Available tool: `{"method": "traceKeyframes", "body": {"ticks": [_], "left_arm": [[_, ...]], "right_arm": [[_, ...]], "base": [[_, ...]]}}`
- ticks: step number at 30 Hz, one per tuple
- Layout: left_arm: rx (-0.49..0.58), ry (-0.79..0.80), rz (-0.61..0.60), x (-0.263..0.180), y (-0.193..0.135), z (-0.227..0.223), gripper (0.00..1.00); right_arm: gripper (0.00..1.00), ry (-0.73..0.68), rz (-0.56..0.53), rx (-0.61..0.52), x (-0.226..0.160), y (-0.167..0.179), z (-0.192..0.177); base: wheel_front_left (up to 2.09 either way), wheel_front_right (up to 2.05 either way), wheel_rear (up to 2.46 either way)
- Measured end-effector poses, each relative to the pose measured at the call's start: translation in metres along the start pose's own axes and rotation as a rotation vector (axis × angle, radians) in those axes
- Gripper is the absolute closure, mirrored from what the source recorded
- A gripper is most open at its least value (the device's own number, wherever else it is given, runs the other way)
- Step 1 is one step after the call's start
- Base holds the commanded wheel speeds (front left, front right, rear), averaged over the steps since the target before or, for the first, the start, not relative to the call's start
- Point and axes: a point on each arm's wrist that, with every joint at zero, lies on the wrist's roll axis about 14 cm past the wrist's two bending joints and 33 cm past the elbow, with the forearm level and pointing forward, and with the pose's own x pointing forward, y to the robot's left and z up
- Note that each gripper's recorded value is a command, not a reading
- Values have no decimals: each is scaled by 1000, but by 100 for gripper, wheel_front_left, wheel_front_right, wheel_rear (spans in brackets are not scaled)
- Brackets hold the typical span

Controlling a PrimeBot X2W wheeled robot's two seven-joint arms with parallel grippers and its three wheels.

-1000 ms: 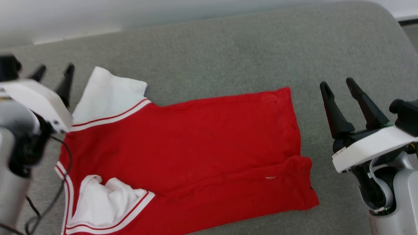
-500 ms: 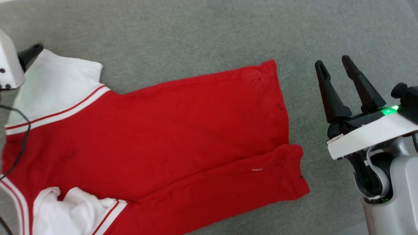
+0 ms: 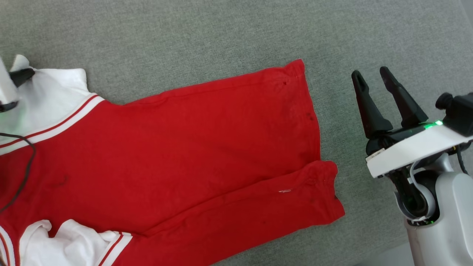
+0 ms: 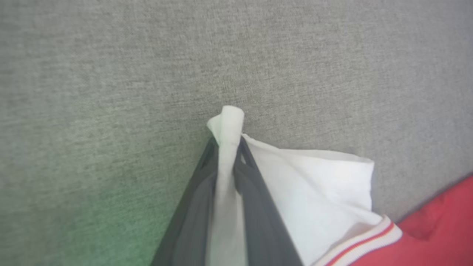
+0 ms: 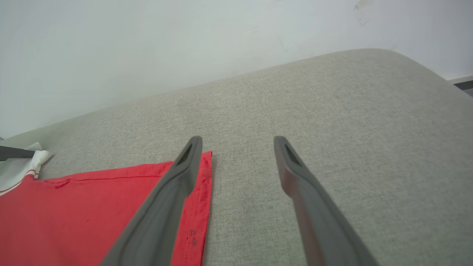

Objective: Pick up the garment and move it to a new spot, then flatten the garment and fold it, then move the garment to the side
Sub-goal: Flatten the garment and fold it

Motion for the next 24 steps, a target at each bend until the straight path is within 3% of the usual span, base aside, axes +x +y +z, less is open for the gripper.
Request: {"method": "traceKeyframes", "body": {"ticks": [5, 9, 16, 24], "left_arm": [[62, -53, 17, -9, -6, 6, 100], [125, -116, 22, -25, -15, 17, 100], [198, -235, 17, -59, -28, 35, 100], [249, -311, 36, -85, -27, 42, 100]], "right_arm": [[0, 68, 29, 54, 4, 5, -6], [0, 239, 59, 81, 9, 6, -28], [0, 496, 143, 30, 26, 25, -59], [0, 685, 217, -50, 48, 52, -79]], "base": [[0, 0, 0], [0, 0, 0], [0, 0, 0], [0, 0, 0]]}}
